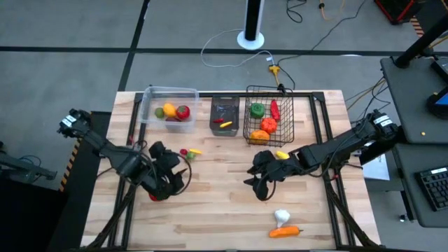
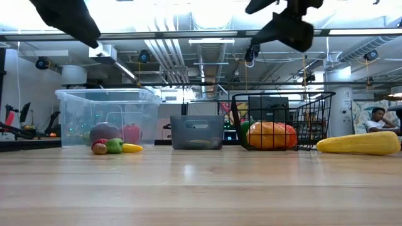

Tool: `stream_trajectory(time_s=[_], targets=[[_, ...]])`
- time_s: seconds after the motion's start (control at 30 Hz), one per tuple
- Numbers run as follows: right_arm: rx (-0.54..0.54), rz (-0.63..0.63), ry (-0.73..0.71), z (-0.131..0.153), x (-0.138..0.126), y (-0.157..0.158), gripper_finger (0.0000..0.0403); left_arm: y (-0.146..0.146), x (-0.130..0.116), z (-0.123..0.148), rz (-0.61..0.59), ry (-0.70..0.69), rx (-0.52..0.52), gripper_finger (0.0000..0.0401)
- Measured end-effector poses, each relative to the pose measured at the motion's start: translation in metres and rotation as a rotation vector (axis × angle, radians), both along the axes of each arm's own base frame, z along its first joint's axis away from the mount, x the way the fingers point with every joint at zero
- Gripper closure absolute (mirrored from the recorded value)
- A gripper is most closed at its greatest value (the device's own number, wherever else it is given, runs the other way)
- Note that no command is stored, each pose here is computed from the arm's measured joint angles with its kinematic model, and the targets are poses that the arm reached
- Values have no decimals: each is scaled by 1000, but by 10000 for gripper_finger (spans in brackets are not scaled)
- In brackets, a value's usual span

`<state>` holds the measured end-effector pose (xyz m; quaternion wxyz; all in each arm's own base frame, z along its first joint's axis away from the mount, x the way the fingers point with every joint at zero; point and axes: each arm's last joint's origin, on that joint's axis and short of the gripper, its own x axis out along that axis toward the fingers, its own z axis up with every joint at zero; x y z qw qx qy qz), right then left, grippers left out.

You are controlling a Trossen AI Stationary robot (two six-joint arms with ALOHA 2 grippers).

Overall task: Sort produce into baskets
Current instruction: Put the white garlic into the wire basket

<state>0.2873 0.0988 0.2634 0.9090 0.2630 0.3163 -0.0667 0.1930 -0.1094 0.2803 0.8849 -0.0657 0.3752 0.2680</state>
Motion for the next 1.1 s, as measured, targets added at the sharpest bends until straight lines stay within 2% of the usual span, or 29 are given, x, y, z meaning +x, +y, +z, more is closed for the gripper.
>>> stream_trajectory(time_s=[0.27, 0.6, 0.77, 1.0, 1.1], targets=[[70, -36, 124, 7, -6, 19, 179, -8, 9, -14, 4, 46, 30, 115], [67, -60, 533, 7, 6, 61, 179, -10, 12, -18, -2, 66, 47, 115], [56, -81, 721, 7, 4, 84, 179, -10, 11, -18, -10, 71, 53, 115], [171, -185, 801, 7, -15, 115, 176, -10, 11, -18, -18, 72, 66, 115], [204, -252, 814, 8, -26, 125, 158, -10, 11, -18, -25, 76, 73, 115]])
